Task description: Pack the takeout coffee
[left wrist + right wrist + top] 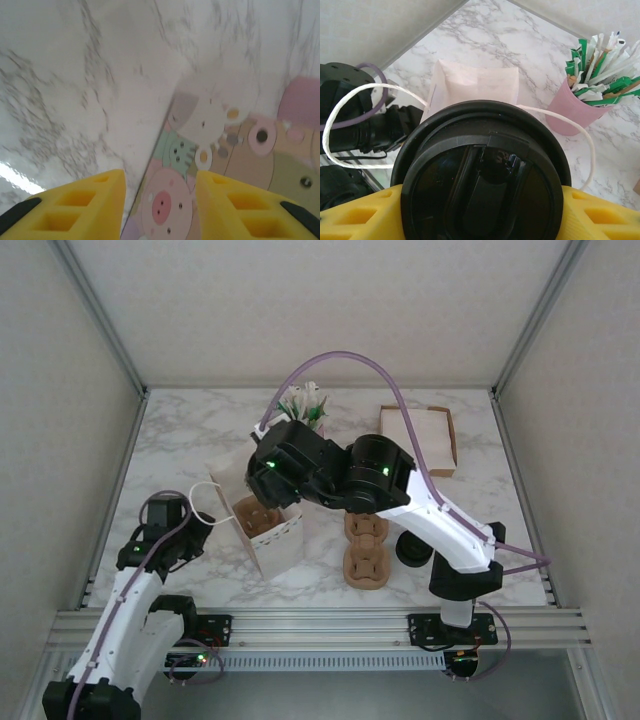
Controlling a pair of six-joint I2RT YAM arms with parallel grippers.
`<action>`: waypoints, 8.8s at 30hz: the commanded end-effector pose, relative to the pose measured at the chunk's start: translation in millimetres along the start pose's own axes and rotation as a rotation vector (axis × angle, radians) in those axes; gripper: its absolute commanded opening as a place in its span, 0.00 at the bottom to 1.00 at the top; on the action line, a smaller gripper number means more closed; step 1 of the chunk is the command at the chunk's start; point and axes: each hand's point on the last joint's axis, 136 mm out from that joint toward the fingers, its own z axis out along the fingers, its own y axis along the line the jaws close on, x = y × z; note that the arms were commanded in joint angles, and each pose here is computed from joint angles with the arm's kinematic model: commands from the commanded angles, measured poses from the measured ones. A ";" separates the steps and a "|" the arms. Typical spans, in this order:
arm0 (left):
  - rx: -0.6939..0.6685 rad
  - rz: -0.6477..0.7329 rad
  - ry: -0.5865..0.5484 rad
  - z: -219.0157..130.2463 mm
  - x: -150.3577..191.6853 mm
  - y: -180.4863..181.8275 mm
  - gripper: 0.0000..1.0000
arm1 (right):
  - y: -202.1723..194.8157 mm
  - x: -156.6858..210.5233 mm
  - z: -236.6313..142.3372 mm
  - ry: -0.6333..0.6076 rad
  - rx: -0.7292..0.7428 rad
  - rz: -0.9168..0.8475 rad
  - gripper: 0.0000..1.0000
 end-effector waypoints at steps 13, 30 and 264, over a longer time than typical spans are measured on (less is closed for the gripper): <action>-0.013 0.102 0.243 32.1 105.2 13.8 0.38 | 10.6 13.2 32.0 0.073 0.039 -0.072 0.63; 0.112 0.171 0.276 52.1 156.4 -42.6 0.40 | -21.1 32.3 36.6 0.166 0.123 -0.099 0.63; 0.756 1.600 -0.297 -175.4 38.2 -225.6 0.90 | -68.6 -33.6 25.9 -0.154 -0.089 -0.082 0.52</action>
